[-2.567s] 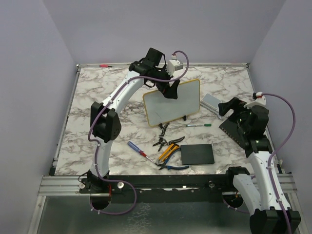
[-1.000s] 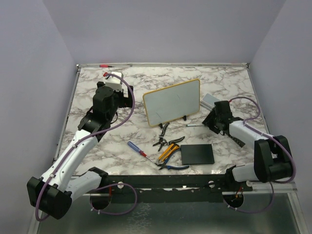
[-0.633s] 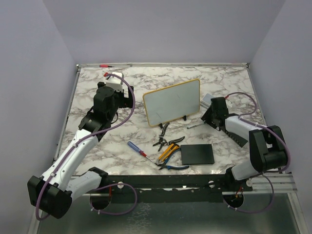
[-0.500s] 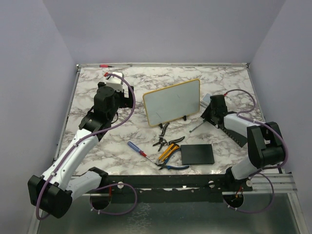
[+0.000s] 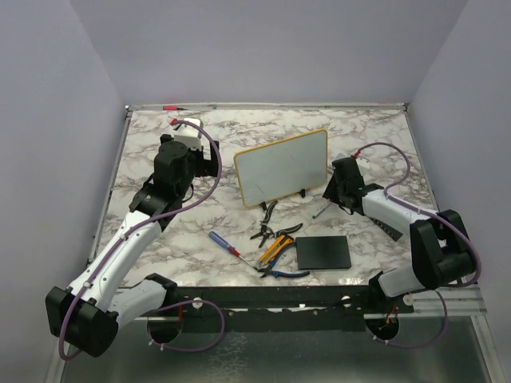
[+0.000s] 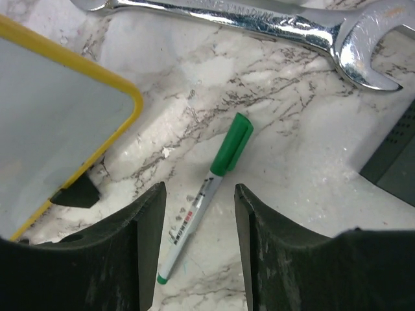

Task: Write a sentence on the whiteboard
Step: Open the whiteboard marker at the center of the board.

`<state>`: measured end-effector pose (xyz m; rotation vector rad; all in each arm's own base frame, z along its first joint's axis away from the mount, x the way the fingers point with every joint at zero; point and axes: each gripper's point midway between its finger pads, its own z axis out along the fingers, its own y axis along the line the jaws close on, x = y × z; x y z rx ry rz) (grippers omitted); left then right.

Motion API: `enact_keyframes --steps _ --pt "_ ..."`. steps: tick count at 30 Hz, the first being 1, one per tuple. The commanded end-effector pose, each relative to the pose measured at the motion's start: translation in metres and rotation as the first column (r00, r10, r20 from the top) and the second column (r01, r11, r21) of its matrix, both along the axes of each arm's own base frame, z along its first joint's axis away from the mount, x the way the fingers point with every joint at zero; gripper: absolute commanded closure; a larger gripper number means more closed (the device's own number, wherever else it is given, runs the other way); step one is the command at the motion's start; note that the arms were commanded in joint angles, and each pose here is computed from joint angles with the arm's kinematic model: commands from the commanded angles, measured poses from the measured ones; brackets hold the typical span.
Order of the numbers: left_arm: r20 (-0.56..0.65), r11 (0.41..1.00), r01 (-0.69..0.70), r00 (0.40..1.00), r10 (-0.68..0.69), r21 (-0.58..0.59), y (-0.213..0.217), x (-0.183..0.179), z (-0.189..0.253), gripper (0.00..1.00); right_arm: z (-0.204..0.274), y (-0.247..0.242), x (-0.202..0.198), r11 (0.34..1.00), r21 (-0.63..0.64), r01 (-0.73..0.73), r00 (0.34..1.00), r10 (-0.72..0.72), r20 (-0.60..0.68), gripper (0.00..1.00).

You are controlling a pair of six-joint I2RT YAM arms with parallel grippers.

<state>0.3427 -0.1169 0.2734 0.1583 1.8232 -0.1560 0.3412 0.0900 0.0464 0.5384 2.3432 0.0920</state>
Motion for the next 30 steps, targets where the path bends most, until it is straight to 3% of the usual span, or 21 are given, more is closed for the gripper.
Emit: enact_keyframes --steps 1,13,24,30 --pt "0.005 1.0 0.015 1.0 -0.015 -0.018 -0.004 0.0 -0.002 0.01 0.003 -0.008 -0.022 0.998 -0.056 0.012 0.998 -0.015 -0.056 0.49" --pt "0.007 1.0 0.016 1.0 -0.016 -0.019 -0.004 0.0 -0.001 0.01 -0.004 0.026 -0.019 0.996 -0.063 -0.057 0.993 0.05 -0.111 0.5" --pt "0.01 1.0 0.015 1.0 -0.015 -0.017 -0.004 -0.001 0.0 0.01 -0.021 0.015 -0.041 0.993 -0.117 -0.013 0.983 -0.009 -0.181 0.52" --pt "0.006 1.0 0.013 1.0 -0.013 -0.014 -0.003 0.0 -0.002 0.01 -0.031 0.027 -0.038 0.996 -0.075 -0.042 0.982 0.027 -0.187 0.55"
